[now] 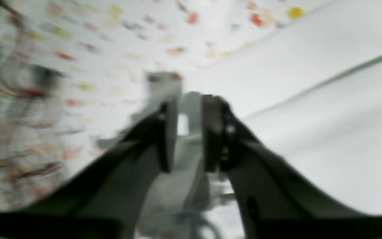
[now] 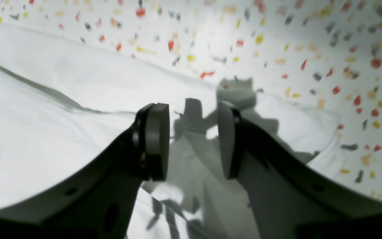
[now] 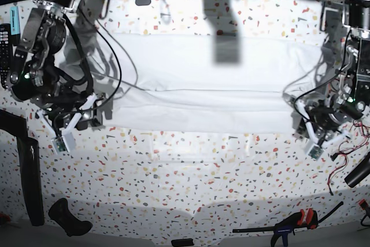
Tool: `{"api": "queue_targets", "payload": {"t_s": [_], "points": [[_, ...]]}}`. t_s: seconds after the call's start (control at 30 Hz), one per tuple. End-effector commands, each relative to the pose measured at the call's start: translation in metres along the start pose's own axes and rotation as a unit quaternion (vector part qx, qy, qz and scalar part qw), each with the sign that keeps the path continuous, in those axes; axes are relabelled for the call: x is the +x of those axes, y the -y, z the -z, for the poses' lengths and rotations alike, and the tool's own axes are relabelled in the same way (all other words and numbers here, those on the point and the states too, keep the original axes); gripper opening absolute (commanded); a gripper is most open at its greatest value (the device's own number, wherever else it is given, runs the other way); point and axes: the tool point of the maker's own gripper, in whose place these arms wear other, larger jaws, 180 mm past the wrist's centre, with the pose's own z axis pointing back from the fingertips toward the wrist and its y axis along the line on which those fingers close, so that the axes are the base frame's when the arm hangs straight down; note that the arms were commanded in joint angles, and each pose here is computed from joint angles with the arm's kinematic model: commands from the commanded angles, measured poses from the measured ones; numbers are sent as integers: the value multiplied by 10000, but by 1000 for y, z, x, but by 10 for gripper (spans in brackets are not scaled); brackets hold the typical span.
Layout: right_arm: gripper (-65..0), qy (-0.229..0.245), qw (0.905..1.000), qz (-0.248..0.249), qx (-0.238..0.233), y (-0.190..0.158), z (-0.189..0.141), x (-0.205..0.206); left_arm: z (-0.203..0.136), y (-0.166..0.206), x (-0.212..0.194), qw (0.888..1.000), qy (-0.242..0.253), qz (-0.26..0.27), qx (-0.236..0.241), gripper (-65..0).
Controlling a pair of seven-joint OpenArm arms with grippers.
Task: Fold the T-shirt properly
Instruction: 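Grasp the folded corners and draw them toward the hem with both grippers, then hold the folded shirt edges with both grippers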
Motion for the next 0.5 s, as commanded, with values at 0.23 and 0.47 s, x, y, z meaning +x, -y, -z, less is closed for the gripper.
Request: {"api": "queue_targets", "payload": {"t_s": [0.23, 0.47], "points": [[-410, 171, 9998, -95, -41, 4, -4, 13, 0, -28, -47, 9946, -936, -446, 31, -370], [-410, 167, 9998, -95, -39, 3, -4, 13, 7, -9, -33, 9928, -446, -1001, -492, -370]]}}
